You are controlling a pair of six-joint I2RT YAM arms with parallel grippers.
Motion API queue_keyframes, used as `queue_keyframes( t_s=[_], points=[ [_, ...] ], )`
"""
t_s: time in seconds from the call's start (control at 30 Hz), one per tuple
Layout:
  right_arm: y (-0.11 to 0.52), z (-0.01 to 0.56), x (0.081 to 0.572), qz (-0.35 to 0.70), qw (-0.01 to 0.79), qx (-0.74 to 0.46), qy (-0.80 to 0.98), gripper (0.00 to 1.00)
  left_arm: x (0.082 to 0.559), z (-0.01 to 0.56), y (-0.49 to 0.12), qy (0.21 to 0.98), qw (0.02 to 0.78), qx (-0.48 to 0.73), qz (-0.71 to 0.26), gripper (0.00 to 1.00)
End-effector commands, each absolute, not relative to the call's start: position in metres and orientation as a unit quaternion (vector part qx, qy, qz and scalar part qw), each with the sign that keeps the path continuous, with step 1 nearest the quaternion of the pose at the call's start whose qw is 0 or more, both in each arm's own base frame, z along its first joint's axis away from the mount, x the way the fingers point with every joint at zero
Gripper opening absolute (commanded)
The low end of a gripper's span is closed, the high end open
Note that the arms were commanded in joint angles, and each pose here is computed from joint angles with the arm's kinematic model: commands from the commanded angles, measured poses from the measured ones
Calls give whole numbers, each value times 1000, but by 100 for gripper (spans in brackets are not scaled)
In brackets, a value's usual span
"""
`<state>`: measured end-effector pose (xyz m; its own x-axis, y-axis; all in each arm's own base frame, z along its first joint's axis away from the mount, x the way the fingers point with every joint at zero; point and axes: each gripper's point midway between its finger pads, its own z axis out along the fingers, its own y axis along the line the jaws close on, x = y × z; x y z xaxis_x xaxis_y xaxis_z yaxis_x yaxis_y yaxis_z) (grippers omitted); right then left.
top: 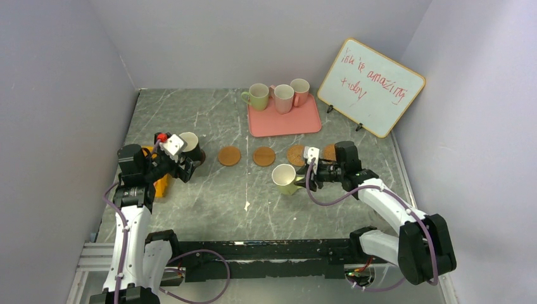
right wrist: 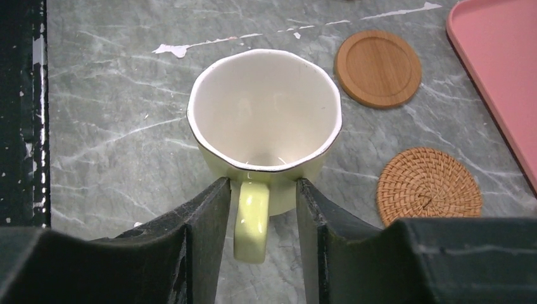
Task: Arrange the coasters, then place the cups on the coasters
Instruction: Place the cup on the coaster.
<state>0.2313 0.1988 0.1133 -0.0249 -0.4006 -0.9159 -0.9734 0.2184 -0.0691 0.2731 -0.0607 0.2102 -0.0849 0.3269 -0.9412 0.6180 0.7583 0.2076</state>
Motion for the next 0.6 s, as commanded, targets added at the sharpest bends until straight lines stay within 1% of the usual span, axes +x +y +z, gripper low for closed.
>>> queue_keyframes(
  t_s=[0.0,0.27,0.43,0.57],
  points=[
    [202,133,236,313,469,-560,607,46,271,216,-64,712,600,342,-125,96],
    [195,130,234,295,453,-568,621,46,271,213,-66,714,594,346,-132,96],
    [191,131,234,282,454,-570,624,50,271,210,-67,717,588,348,-139,96],
    [190,129,235,281,447,-568,631,56,271,211,-66,717,588,348,-137,96]
  ],
)
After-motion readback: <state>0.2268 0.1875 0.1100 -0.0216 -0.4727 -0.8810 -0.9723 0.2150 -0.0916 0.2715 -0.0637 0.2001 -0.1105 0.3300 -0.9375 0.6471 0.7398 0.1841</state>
